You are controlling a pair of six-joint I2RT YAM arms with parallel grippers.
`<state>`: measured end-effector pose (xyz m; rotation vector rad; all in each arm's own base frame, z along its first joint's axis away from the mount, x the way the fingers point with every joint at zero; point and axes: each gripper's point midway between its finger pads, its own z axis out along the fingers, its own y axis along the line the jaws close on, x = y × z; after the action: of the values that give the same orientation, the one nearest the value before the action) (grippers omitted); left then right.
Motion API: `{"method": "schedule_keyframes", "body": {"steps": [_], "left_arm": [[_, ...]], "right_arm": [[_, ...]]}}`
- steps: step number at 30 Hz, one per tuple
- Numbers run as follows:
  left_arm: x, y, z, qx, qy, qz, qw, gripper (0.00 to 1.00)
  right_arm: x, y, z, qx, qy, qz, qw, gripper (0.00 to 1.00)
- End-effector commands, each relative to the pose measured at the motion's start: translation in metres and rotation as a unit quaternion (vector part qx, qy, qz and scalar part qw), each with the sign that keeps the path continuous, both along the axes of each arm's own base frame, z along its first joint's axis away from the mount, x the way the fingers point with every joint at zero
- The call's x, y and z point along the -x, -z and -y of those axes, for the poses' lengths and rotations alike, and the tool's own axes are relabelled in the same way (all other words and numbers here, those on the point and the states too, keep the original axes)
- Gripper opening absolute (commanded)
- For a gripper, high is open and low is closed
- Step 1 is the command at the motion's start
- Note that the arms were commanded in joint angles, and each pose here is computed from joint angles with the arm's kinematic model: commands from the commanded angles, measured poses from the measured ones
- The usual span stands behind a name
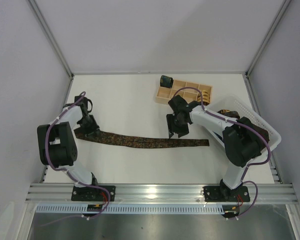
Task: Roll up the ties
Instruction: Flatten the tie
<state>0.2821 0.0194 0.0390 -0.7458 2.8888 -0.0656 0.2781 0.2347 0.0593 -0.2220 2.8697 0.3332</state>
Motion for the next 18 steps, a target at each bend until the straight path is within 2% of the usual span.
{"method": "schedule_keyframes", "body": {"steps": [1, 10, 16, 18], "left_arm": [[-0.009, 0.01, -0.003, -0.01, -0.01, 0.002, 1.0, 0.36], [-0.011, 0.034, -0.003, -0.008, -0.012, -0.015, 1.0, 0.32], [-0.007, 0.038, -0.01, -0.025, -0.014, -0.018, 0.999, 0.13], [-0.006, 0.036, -0.012, -0.031, -0.014, -0.022, 0.999, 0.03]], "right_arm": [[-0.004, -0.017, -0.001, -0.02, -0.006, 0.021, 1.0, 0.56], [-0.003, -0.013, 0.003, -0.021, -0.001, 0.013, 1.0, 0.56], [-0.003, -0.012, 0.006, -0.018, 0.002, 0.013, 1.0, 0.56], [-0.002, -0.009, 0.006, -0.016, 0.002, 0.009, 1.0, 0.56]]}}
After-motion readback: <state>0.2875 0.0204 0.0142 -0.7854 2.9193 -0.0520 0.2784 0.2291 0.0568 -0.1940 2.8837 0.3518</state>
